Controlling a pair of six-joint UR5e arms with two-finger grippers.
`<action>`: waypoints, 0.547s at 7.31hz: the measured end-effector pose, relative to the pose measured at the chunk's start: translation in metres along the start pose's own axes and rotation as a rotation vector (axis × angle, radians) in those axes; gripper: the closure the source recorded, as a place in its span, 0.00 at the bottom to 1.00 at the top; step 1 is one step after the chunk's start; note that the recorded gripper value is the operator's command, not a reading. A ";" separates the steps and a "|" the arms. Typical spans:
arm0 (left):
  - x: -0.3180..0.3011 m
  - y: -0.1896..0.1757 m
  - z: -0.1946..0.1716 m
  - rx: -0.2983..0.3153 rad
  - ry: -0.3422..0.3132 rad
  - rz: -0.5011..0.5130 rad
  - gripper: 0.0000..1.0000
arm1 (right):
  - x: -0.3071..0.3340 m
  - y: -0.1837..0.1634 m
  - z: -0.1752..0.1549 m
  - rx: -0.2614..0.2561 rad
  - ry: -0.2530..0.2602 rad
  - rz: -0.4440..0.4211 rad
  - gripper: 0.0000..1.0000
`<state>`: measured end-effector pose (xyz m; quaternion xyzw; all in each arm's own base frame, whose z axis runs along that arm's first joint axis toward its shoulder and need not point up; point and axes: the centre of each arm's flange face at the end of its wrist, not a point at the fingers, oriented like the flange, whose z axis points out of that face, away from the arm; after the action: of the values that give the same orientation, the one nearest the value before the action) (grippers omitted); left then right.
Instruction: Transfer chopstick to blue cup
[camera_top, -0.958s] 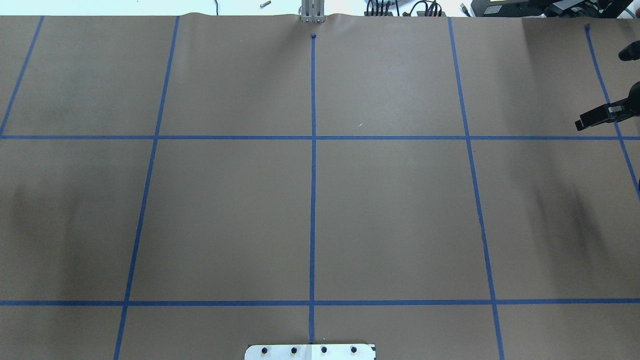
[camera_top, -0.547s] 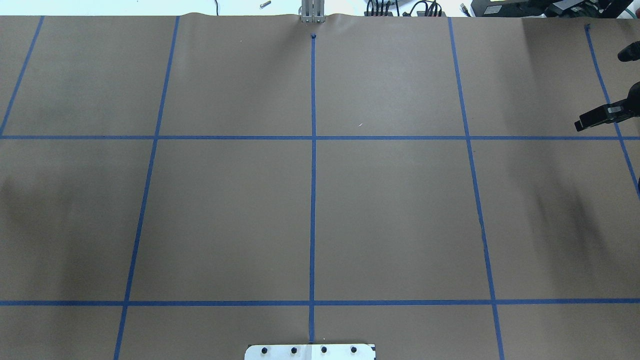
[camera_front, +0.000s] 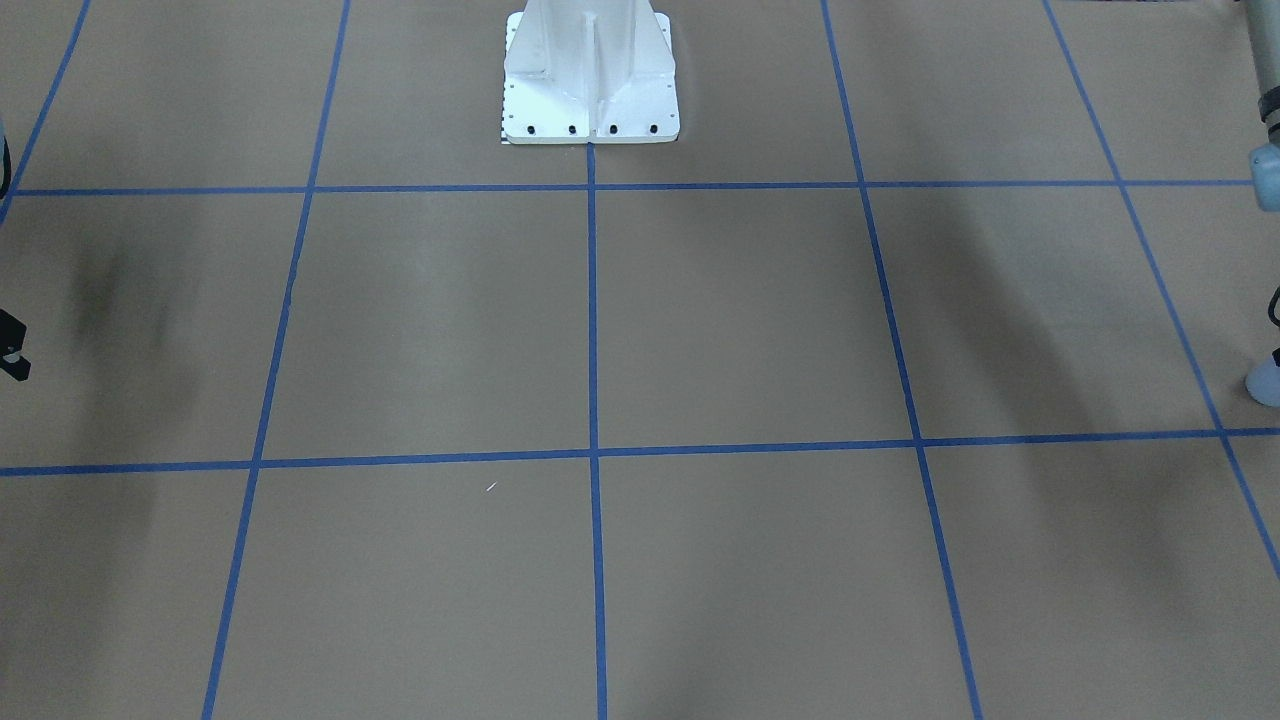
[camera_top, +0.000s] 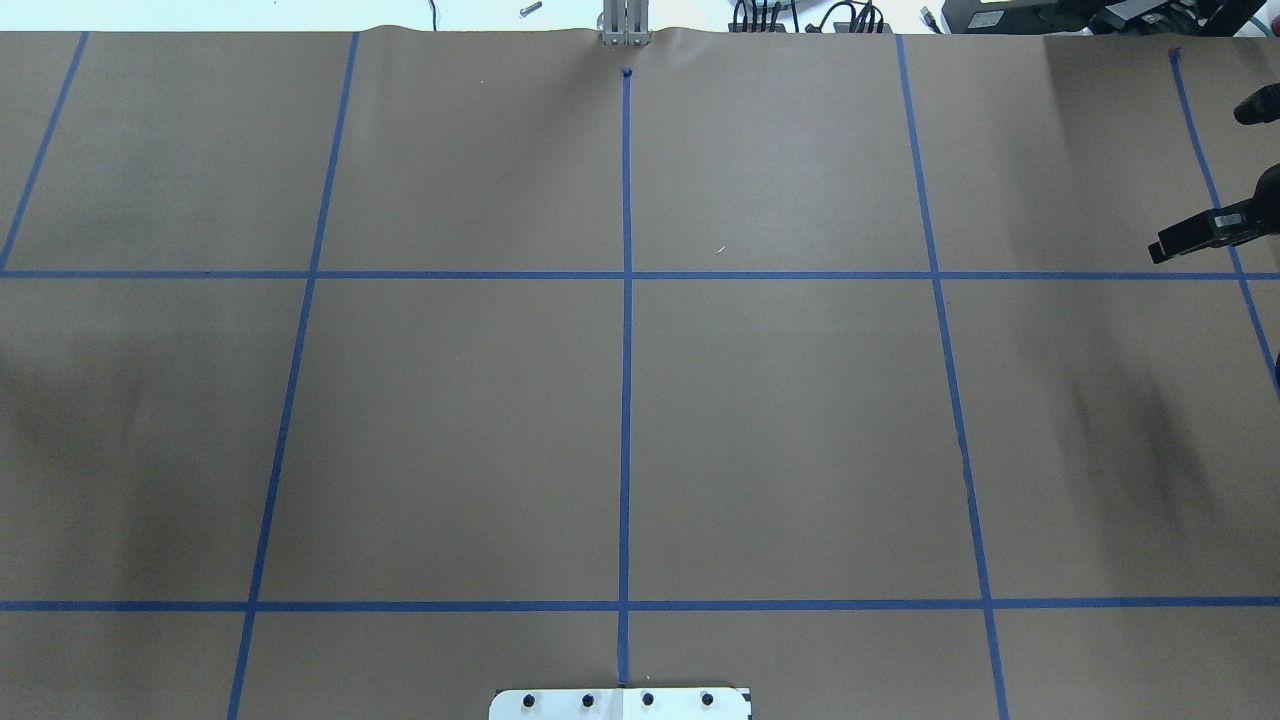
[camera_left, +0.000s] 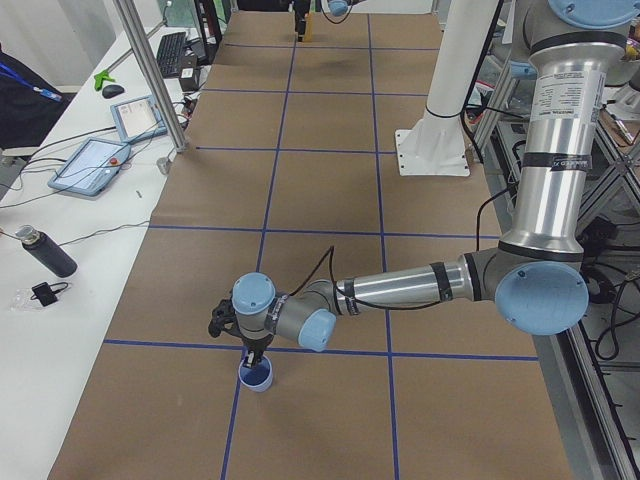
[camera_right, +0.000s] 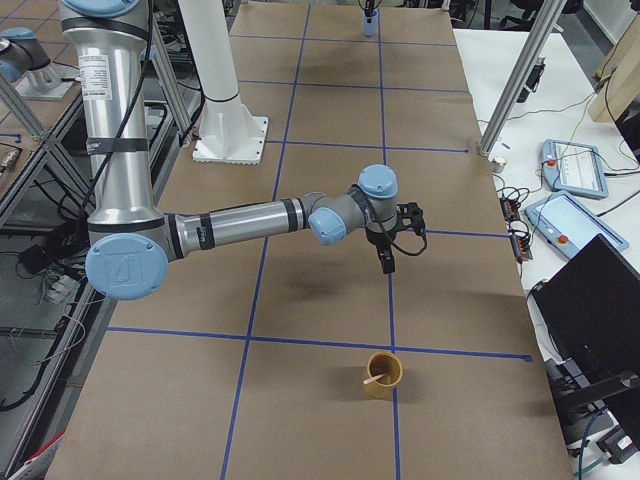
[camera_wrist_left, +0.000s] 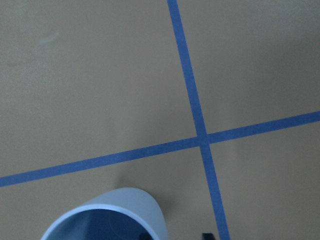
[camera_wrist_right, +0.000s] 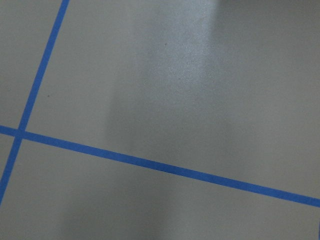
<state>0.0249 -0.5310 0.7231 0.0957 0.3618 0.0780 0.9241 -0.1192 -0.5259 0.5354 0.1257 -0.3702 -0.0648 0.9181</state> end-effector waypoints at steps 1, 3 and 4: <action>0.003 -0.001 -0.003 0.006 0.001 0.007 1.00 | 0.000 0.000 0.000 0.000 0.000 0.000 0.00; 0.011 0.000 -0.017 0.026 0.011 0.022 1.00 | -0.001 0.000 -0.001 0.001 -0.001 -0.001 0.00; 0.021 0.000 -0.030 0.037 0.024 0.027 1.00 | -0.001 0.000 -0.001 0.001 -0.001 -0.001 0.00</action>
<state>0.0196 -0.5231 0.6871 0.1165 0.3728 0.0847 0.9167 -0.1194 -0.5257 0.5342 0.1264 -0.3708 -0.0654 0.9177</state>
